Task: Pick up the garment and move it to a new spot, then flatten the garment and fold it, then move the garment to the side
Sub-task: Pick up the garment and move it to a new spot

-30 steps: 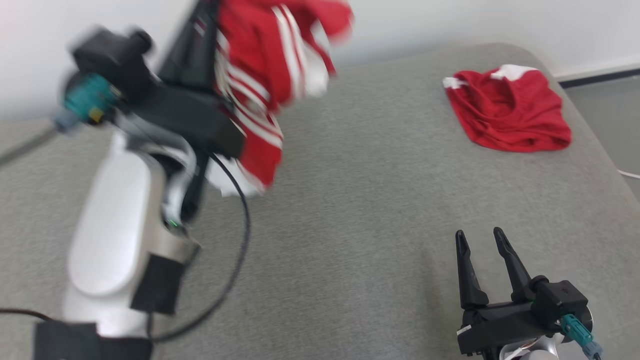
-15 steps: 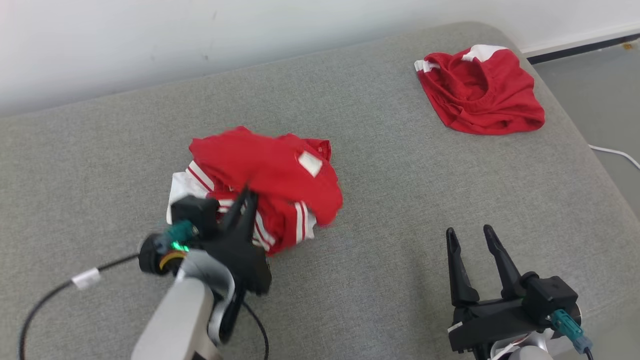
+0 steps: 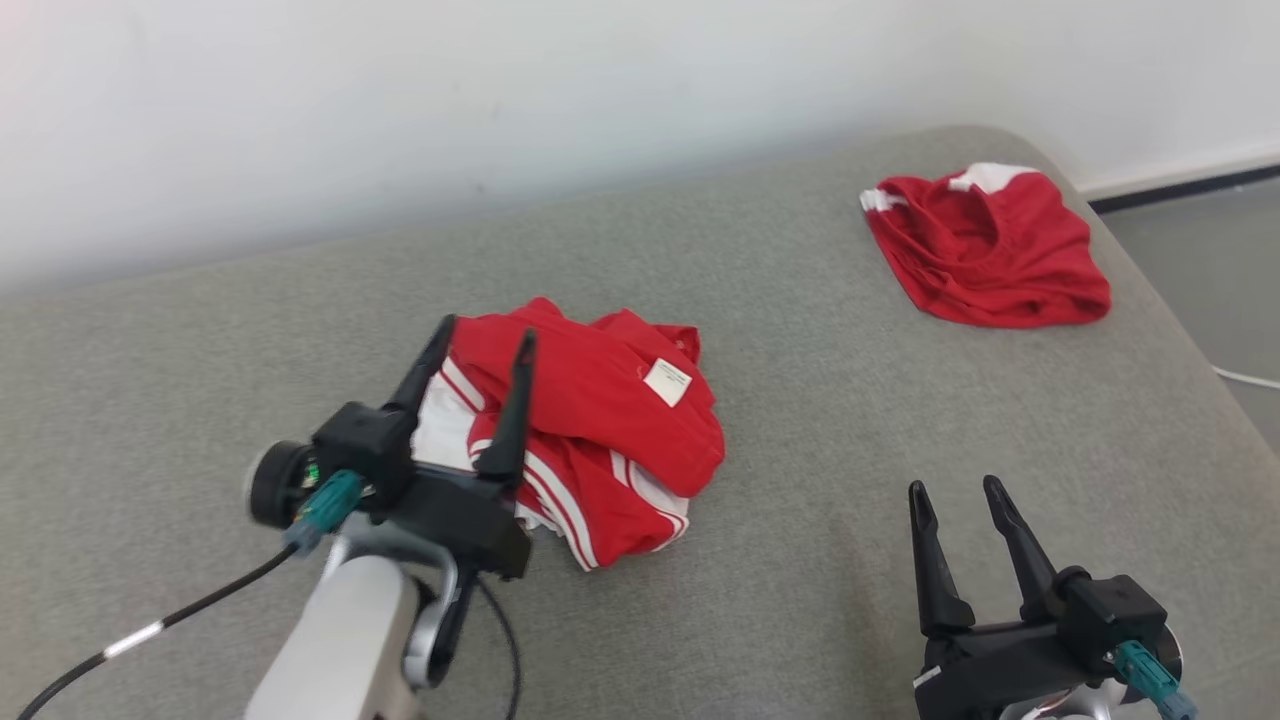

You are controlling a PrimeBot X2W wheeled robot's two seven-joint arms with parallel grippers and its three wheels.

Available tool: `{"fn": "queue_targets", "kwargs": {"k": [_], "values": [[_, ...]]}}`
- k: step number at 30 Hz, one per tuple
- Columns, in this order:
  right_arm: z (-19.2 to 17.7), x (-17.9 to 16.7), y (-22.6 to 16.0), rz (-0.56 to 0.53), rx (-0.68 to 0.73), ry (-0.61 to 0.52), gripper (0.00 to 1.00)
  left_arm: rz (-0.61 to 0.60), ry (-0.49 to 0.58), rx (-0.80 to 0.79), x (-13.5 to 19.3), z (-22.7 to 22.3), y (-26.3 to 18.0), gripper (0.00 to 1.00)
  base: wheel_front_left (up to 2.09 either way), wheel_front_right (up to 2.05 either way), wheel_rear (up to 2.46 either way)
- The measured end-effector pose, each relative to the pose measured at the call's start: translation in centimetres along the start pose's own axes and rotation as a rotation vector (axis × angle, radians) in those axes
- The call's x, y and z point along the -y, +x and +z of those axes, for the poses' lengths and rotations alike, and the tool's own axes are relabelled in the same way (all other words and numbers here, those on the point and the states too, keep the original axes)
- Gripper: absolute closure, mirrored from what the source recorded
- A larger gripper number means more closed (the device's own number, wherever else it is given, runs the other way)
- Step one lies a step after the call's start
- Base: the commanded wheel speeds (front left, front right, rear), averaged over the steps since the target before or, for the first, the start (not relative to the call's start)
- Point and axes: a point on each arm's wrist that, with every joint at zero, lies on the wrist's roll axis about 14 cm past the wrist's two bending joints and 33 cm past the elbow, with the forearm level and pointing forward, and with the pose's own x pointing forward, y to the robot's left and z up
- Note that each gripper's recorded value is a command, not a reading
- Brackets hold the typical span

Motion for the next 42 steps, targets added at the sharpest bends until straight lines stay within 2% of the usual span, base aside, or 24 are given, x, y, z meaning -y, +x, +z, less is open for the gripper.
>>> {"fn": "queue_targets", "kwargs": {"k": [7, 12, 17, 23, 29, 34, 42], "values": [[0.7, -1.3, 0.2, 0.043, 0.026, 0.001, 0.00, 0.171, 0.110, 0.037, -5.9, 2.5, -4.7, 0.00, 0.00, 0.00, 0.00], [1.0, -2.8, 0.7, 0.088, 0.039, 0.003, 0.00, 0.310, 0.141, 0.045, -9.8, 3.5, -9.3, 0.00, 0.00, 0.00, 0.00], [1.4, -4.3, 1.2, 0.132, 0.051, 0.007, 0.00, 0.423, 0.162, 0.054, -12.3, 4.2, -13.9, 0.00, 0.00, 0.00, 0.00], [1.6, -5.1, 1.2, 0.159, 0.057, 0.008, 0.00, 0.532, 0.146, 0.030, -13.5, 3.4, -18.6, 0.00, 0.00, 0.00, 0.00], [1.7, -5.3, 0.9, 0.167, 0.060, 0.006, 0.00, 0.615, 0.126, 0.034, -13.7, 3.0, -21.1, 0.00, 0.00, 0.00, 0.00], [1.7, -5.2, 0.5, 0.167, 0.060, 0.006, 0.00, 0.632, 0.134, 0.016, -13.5, 2.4, -21.9, 0.00, 0.00, 0.00, 0.00], [1.3, -4.6, -0.1, 0.151, 0.048, 0.000, 0.00, 0.586, 0.185, -0.046, -13.1, 1.0, -22.1, 0.00, 0.00, 0.00, 0.00]]}}
